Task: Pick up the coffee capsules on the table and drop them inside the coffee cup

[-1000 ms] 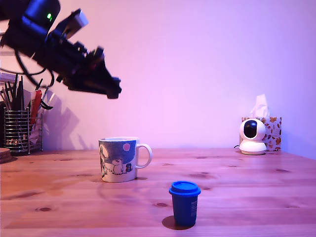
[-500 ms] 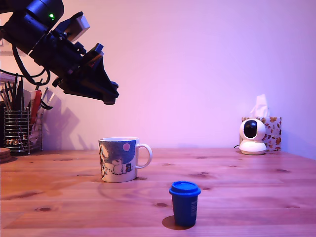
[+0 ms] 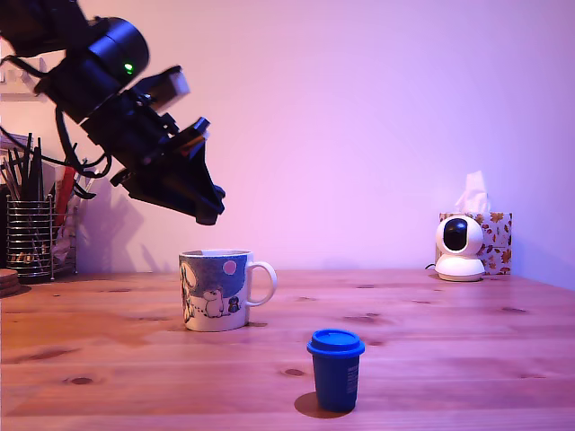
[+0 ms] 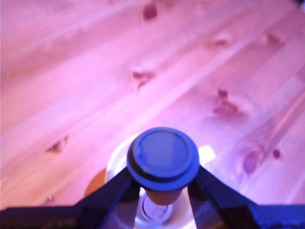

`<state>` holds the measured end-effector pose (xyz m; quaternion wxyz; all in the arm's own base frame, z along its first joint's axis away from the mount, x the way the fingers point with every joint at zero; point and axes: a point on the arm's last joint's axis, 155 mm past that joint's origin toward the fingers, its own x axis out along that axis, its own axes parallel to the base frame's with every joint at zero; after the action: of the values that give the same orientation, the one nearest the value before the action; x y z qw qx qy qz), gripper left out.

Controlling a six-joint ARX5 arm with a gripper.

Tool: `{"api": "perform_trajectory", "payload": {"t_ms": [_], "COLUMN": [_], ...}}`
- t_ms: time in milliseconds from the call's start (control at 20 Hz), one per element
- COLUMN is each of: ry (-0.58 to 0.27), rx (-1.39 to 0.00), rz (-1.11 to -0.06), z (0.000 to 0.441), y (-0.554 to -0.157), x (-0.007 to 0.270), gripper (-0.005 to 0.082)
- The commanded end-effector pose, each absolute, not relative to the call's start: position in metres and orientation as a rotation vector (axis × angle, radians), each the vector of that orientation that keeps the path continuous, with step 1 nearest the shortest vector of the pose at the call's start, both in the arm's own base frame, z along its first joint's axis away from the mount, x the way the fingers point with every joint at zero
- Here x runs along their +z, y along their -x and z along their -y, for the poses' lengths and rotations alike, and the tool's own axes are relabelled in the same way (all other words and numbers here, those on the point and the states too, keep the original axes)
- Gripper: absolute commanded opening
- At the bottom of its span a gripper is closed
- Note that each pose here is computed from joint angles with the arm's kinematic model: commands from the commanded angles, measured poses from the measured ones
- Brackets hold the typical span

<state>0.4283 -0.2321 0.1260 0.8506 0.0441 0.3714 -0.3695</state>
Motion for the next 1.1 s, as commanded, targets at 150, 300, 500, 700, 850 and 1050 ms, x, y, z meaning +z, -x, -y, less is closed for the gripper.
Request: {"api": "perform_trajectory", "payload": {"t_ms": [150, 300, 500, 700, 850, 1050], "ry": [-0.135, -0.137, -0.151, -0.166, -0.171, -0.202], "rx": [-0.755, -0.757, -0.759, -0.739, -0.733, -0.735], "rz": [-0.839, -0.876, -0.878, -0.878, -0.901, -0.914], "z": [0.230, 0.231, 0.236, 0.234, 0.231, 0.228], "y": [-0.430, -0.426, -0.425, -0.427, -0.423, -0.420], "x": [0.116, 0.111, 0.112, 0.110, 0.107, 0.103], "gripper": [0.0195, 0.0195, 0.0195, 0.0195, 0.0197, 0.0271]}}
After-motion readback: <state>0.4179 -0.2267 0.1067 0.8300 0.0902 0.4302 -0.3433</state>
